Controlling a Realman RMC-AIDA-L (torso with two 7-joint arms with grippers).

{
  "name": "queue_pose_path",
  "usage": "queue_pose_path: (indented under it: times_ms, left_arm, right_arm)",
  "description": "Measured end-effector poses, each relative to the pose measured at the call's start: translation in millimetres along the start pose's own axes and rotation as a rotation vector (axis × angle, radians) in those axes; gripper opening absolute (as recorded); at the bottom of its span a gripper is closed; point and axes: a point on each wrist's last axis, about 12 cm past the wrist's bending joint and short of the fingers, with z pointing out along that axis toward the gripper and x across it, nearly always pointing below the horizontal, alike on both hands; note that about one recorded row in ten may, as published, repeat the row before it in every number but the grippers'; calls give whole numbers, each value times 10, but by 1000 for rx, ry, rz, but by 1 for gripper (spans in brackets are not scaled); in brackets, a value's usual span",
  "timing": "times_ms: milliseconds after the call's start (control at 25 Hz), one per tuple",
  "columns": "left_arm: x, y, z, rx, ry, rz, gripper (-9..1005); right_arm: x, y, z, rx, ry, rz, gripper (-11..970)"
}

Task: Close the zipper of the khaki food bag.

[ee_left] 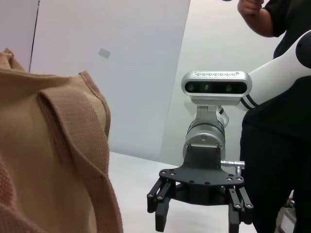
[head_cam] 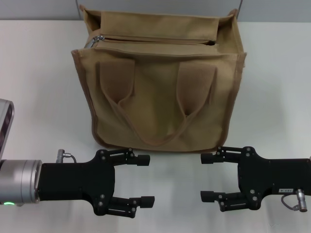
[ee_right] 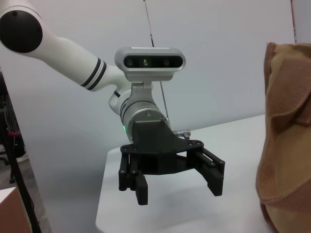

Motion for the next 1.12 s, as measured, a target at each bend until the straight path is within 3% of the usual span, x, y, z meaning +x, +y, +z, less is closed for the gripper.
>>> queue_pose_path:
  times_ms: [720, 880, 960, 1000, 1080, 1120]
  left_arm:
    - [-27, 7, -2, -1, -18, 7, 844]
    - [-191, 15, 73, 21, -143, 62, 844]
    - [-191, 15, 73, 21, -143, 62, 843]
    - [-303, 19, 126, 17, -246, 117, 843]
    - [-508, 107, 96, -87, -447, 185, 843]
    - [-508, 107, 96, -87, -447, 185, 843]
  right_arm:
    - [1, -3, 0, 2, 2, 2, 792]
    - [1, -5, -1, 5, 1, 2, 791]
    - [2, -7, -2, 7, 1, 2, 791]
    - [2, -9, -2, 8, 1, 2, 791]
    - [1, -11, 0, 9, 1, 2, 791]
    - [-1, -13, 1, 9, 0, 2, 791]
